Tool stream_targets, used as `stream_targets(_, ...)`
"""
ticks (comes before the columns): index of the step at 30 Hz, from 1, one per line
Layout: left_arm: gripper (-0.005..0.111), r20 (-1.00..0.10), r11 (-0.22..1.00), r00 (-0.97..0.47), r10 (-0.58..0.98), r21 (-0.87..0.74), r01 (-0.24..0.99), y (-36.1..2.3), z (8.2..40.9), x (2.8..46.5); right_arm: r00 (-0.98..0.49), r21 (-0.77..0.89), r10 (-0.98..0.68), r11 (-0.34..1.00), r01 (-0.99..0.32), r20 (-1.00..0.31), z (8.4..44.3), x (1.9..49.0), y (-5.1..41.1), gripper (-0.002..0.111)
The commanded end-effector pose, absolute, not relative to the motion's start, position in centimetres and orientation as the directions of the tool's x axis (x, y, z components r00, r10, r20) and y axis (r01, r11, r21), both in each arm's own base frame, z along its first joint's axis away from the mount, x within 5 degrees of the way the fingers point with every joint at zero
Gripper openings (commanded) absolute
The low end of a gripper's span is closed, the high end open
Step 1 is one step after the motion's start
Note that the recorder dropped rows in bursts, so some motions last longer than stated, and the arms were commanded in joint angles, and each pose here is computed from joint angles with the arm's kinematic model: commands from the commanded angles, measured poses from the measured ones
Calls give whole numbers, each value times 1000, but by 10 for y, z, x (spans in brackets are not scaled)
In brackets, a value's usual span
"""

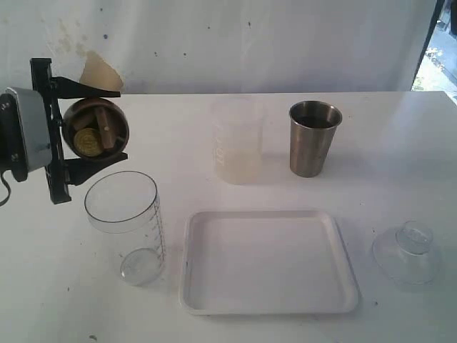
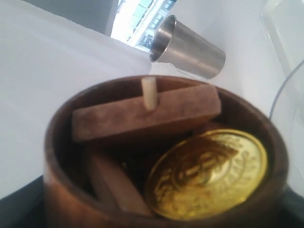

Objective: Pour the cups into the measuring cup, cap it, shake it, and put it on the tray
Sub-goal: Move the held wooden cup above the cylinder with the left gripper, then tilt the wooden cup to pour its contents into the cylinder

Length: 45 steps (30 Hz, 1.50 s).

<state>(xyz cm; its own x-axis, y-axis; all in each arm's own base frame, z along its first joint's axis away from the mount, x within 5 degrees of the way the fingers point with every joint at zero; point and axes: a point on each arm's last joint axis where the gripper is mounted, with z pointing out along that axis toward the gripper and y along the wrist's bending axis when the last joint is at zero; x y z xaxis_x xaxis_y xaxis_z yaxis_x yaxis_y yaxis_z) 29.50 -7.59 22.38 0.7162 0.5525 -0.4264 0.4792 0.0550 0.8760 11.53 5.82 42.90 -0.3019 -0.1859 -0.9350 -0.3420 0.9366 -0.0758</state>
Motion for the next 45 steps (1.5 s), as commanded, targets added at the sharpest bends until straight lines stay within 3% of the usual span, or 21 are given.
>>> stream_targets(1, 0, -375, 41, 727, 575, 901, 433, -77, 225, 297, -294, -87, -190, 940, -331, -937, 429, 115, 56, 0)
stream_targets(9, 0, -334, 30, 744, 579, 920, 390, -77, 227, 298, -292, -90, -192, 940, -330, -937, 429, 115, 56, 0)
stream_targets(16, 0, -220, -40, 785, 579, 954, 297, -77, 227, 298, -288, -97, -197, 940, -326, -937, 429, 116, 56, 0)
stream_targets(45, 0, -95, -57, 830, 550, 987, 151, -79, 234, 297, -291, -114, -210, 943, -313, -933, 429, 116, 54, 0)
